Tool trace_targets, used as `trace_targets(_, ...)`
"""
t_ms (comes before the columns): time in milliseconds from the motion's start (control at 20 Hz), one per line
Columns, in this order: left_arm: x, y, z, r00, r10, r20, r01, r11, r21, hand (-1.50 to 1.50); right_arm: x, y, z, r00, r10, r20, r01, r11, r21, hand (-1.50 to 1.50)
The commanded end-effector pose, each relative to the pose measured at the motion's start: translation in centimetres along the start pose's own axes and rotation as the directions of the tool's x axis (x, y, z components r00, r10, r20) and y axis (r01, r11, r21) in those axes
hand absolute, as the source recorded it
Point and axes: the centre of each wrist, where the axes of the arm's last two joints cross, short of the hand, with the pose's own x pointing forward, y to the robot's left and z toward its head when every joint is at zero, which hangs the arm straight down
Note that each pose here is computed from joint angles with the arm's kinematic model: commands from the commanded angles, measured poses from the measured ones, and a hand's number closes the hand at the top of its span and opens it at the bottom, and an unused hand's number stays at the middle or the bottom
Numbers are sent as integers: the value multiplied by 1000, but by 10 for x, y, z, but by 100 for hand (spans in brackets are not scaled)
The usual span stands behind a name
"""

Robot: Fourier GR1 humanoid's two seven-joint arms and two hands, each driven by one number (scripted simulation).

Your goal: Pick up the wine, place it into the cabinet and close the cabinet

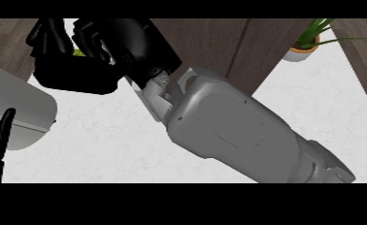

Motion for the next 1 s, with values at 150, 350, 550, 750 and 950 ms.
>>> trace_targets(150,4,-4,1,1000,-8,12,8,1000,-8,-150,-29,-59,-24,1000,2,-31,-4,999,-46,150)
trace_targets(350,0,-4,-3,1000,-3,13,3,1000,-18,-150,-38,-60,-38,1000,13,-27,-14,998,-56,150)
trace_targets(550,12,-11,-12,1000,5,3,-5,1000,-17,-150,-66,-87,-26,994,97,-49,-100,992,-75,150)
trace_targets(750,2,-4,-7,1000,6,0,-6,1000,-23,-150,-79,-87,-26,988,144,-49,-148,984,-99,150)
trace_targets(950,-5,-6,-15,1000,-4,10,4,1000,-21,-150,-67,-79,-34,990,133,-45,-136,987,-89,150)
